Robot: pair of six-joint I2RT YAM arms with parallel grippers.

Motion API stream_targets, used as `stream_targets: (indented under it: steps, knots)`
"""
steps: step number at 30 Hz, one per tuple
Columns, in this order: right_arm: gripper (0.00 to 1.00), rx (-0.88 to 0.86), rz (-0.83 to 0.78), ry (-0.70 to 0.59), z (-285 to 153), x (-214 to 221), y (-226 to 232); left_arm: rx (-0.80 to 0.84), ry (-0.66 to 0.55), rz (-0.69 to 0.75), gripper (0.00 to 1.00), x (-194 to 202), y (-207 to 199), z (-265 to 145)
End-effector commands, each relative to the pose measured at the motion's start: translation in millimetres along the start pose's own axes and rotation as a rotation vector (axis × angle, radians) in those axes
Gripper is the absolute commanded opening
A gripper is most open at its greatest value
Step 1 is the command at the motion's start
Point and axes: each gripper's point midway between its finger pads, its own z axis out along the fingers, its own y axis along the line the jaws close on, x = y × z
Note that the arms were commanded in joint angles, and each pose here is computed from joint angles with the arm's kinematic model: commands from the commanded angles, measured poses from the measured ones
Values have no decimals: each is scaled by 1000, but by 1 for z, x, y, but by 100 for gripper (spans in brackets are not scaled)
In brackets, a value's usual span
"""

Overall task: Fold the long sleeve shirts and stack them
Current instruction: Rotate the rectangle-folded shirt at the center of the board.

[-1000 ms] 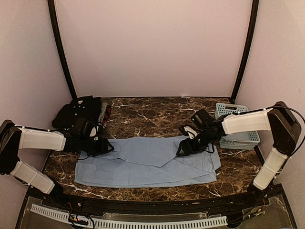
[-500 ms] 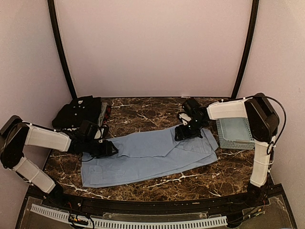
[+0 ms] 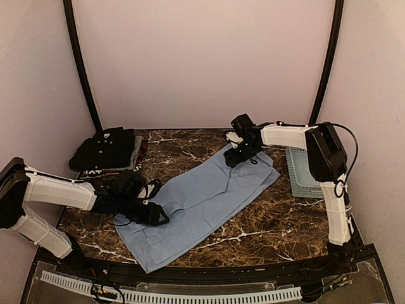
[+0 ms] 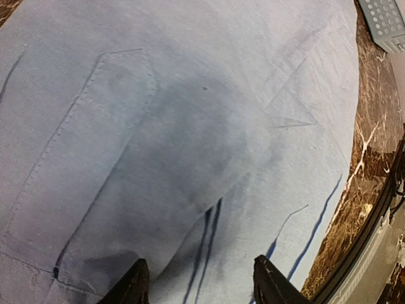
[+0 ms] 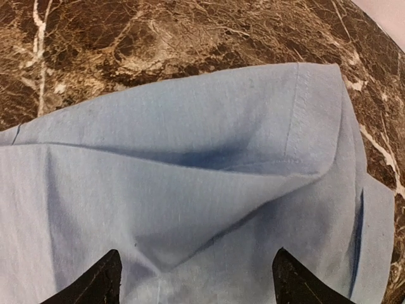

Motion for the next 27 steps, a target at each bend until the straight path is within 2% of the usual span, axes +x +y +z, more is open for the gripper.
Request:
stream_targets:
  steps: [1,5,7,12,21,27]
  knots:
    - [79,-15,-14,-115,-60,-20,-3,-18,-6,90,55,-12,-17,-18]
    - [81,-75,96,-127,-85,2,7,-79,-96,139,57,-37,-17,-35]
    - [81,-118,156,-121,-93,14,16,-87,-96,165,57,-40,-19,-37]
    - [81,-121,252,-18,-87,56,30,-125,-9,181,57,-30,-11,-25]
    - [81,-176,364,91,-69,117,50,-128,25,120,58,-20,0,-1]
    - [81,-141,360,133,-42,126,36,-73,100,79,58,1,0,11]
